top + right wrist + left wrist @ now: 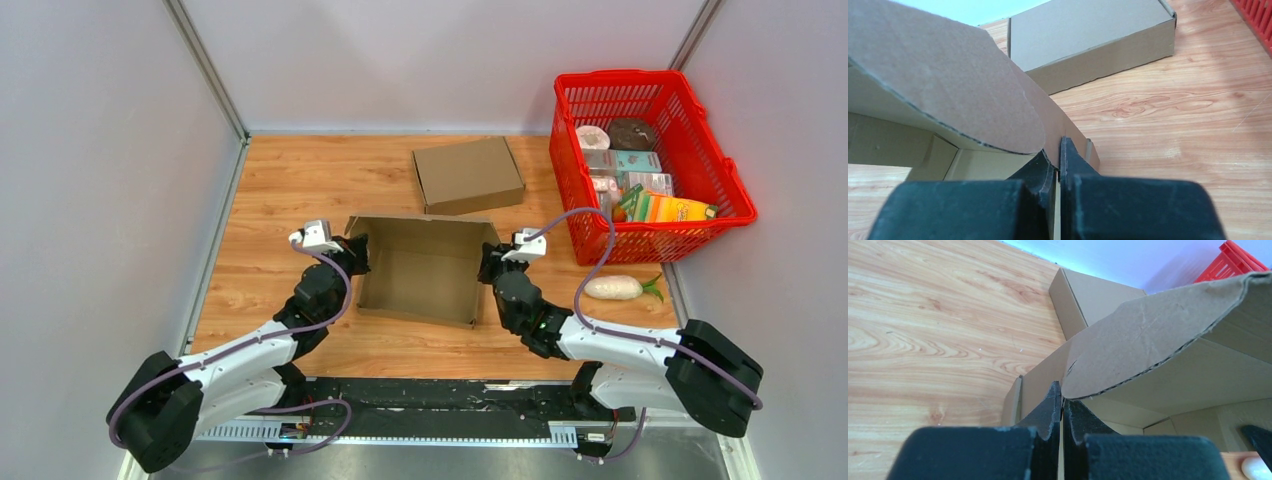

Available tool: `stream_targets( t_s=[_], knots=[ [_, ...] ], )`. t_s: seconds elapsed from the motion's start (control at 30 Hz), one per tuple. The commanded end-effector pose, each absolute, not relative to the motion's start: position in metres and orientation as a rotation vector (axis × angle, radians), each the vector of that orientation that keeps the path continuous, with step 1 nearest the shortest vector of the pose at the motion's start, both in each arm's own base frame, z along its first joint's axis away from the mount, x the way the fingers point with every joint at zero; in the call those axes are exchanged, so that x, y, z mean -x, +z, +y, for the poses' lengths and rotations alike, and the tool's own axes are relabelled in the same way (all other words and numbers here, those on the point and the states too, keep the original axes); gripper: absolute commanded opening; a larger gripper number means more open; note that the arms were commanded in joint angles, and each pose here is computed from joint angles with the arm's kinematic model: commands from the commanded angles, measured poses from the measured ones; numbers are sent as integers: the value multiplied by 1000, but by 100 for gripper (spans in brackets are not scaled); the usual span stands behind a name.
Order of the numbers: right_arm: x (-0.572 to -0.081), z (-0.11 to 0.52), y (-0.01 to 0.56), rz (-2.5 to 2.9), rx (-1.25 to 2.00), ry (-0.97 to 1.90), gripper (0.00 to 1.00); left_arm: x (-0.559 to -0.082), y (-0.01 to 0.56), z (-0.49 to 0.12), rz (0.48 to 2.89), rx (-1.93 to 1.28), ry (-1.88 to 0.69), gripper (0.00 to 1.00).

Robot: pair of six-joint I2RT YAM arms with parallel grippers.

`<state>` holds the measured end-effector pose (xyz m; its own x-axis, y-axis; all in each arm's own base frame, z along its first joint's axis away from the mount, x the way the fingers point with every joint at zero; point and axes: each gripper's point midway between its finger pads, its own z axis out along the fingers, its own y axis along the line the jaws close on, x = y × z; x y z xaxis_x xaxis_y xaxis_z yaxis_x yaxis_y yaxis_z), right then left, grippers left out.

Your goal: Fold the paper box

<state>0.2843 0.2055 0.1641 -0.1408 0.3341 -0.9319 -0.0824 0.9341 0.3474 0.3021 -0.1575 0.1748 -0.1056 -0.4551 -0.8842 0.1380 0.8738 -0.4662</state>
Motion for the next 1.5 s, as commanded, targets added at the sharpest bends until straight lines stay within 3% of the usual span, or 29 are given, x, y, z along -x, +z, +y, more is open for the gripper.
stream_targets(
  t_s=[0.0, 0.13, 0.23, 0.5, 0.87, 0.93, 0.97, 1.03, 1.07, 1.13, 1.17, 1.27, 1.33, 1.47],
  knots=[
    [-271, 215, 152, 1700, -230, 417, 3, -282, 121, -144, 1777, 272, -433, 0],
    [-258, 216, 144, 1721, -237, 394, 8, -276, 110, -141, 1783, 310, -459, 0],
    [-255, 213, 142, 1736, -259, 394, 1, -276, 107, -141, 1786, 295, -451, 0],
    [-265, 229, 181, 1724, -439, 457, 0, -275, 106, -142, 1789, 287, -455, 0],
    [-250, 212, 118, 1827, -379, 327, 1, -273, 95, -136, 1805, 294, -422, 0],
    [-239, 213, 119, 1834, -316, 339, 6, -272, 93, -134, 1804, 294, -415, 0],
    [-232, 208, 114, 1870, -277, 306, 22, -271, 92, -132, 1805, 292, -407, 0],
    [-217, 203, 118, 1923, -246, 319, 42, -271, 95, -133, 1798, 277, -404, 0],
    [-202, 198, 104, 2027, -163, 298, 62, -270, 93, -132, 1803, 273, -398, 0],
    [-184, 197, 119, 2109, -142, 380, 70, -270, 95, -130, 1798, 269, -388, 0],
    [-158, 192, 104, 2258, -53, 394, 80, -270, 96, -129, 1796, 268, -384, 0],
    [-114, 198, 114, 2412, 63, 606, 90, -270, 98, -129, 1792, 256, -382, 0],
    [-71, 203, 138, 2516, 195, 826, 90, -269, 98, -128, 1794, 245, -375, 0],
    [-75, 202, 238, 2264, 280, 998, 99, -265, 92, -125, 1802, 242, -371, 0]
  ],
)
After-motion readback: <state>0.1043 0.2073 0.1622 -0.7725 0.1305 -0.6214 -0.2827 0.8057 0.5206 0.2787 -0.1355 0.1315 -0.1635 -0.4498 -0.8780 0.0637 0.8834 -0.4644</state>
